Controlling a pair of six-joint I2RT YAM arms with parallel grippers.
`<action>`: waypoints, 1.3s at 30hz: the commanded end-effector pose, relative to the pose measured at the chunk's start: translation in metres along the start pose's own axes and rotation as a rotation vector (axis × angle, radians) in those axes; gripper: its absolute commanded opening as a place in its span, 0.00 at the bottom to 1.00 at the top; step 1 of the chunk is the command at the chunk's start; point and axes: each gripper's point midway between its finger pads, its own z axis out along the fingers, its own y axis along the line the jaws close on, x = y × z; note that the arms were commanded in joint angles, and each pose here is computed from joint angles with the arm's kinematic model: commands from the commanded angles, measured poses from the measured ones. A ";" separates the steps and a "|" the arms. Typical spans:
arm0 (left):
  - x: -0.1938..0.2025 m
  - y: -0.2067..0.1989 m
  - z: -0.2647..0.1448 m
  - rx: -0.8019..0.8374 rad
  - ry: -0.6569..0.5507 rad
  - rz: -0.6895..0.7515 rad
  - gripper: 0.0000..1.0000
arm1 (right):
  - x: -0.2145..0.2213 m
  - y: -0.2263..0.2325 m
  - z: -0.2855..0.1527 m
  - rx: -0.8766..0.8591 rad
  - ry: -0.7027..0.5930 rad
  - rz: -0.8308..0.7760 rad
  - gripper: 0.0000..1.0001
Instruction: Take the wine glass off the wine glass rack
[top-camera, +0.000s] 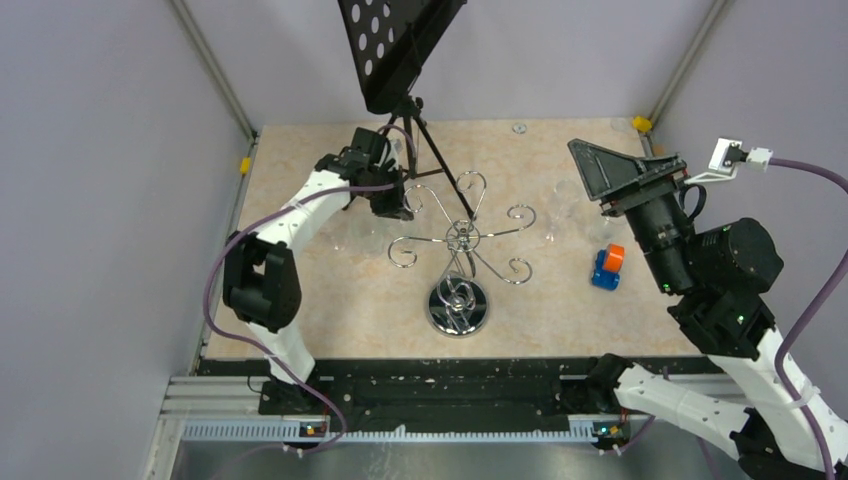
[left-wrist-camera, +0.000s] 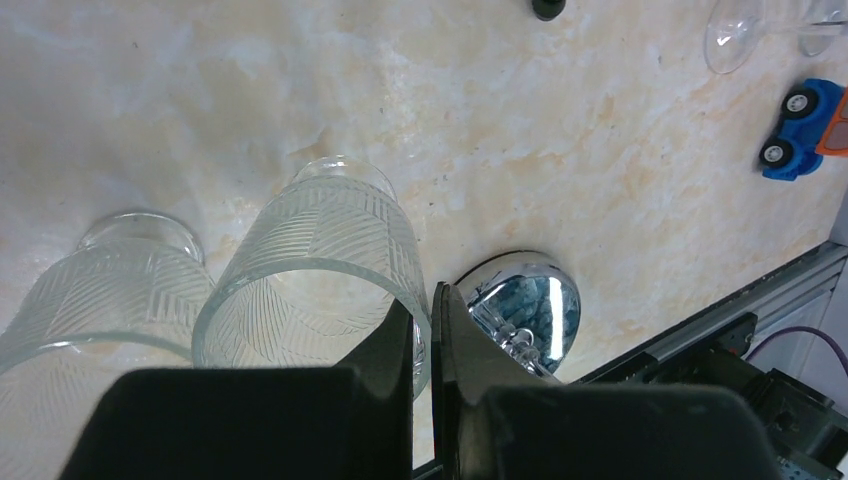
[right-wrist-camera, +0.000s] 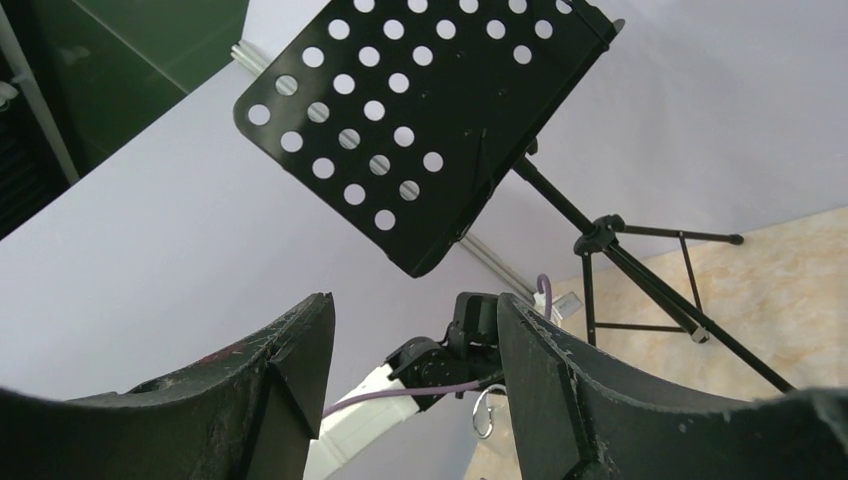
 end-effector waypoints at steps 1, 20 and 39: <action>-0.029 -0.018 0.001 0.033 -0.098 0.008 0.00 | -0.005 -0.005 -0.003 0.018 -0.021 -0.014 0.61; -0.026 -0.007 0.024 -0.006 -0.089 -0.016 0.19 | 0.001 -0.008 -0.007 0.020 0.000 0.020 0.61; -0.031 -0.039 -0.010 0.116 -0.126 0.003 0.31 | -0.005 -0.007 -0.011 0.023 -0.008 0.015 0.60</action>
